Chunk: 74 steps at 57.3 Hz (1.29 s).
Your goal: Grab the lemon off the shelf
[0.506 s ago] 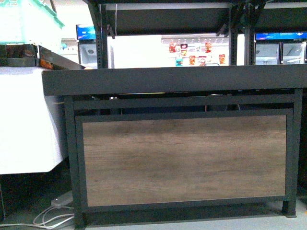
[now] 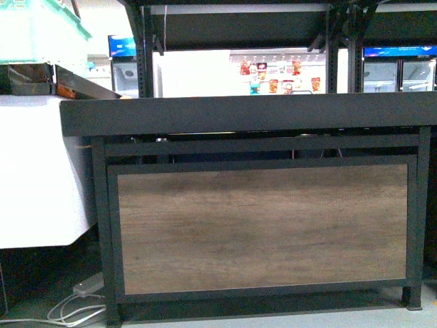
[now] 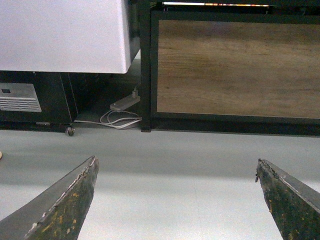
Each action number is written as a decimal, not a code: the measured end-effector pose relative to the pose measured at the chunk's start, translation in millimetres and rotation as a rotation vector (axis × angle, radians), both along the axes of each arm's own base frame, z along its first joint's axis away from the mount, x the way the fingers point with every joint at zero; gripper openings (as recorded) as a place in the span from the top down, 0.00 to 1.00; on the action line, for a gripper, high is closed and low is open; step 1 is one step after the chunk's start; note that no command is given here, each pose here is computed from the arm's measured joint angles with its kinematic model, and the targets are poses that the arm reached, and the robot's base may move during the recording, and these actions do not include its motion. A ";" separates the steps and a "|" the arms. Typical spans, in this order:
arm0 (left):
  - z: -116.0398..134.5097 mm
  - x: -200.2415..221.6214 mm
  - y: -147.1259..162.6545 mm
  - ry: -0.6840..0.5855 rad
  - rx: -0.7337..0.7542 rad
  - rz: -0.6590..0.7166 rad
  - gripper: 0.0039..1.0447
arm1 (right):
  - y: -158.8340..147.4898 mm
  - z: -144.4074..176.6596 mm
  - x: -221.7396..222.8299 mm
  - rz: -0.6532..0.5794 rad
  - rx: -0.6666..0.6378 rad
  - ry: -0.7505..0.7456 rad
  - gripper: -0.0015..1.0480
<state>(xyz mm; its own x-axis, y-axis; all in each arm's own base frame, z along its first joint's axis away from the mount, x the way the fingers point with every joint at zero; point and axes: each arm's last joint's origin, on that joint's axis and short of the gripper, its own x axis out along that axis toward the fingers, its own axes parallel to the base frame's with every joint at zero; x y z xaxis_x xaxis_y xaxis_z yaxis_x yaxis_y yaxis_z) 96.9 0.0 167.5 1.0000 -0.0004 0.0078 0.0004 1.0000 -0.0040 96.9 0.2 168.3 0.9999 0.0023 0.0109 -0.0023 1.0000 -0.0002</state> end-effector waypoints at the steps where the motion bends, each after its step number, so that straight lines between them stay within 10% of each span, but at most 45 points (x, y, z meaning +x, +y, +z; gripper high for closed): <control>1: 0.0 0.0 0.0 0.000 0.000 0.000 0.07 | 0.0 0.0 0.0 0.000 0.000 0.000 0.07; 74: 0.0 0.0 0.0 0.000 0.000 0.000 0.07 | 0.0 0.0 0.0 -0.001 0.000 0.000 0.07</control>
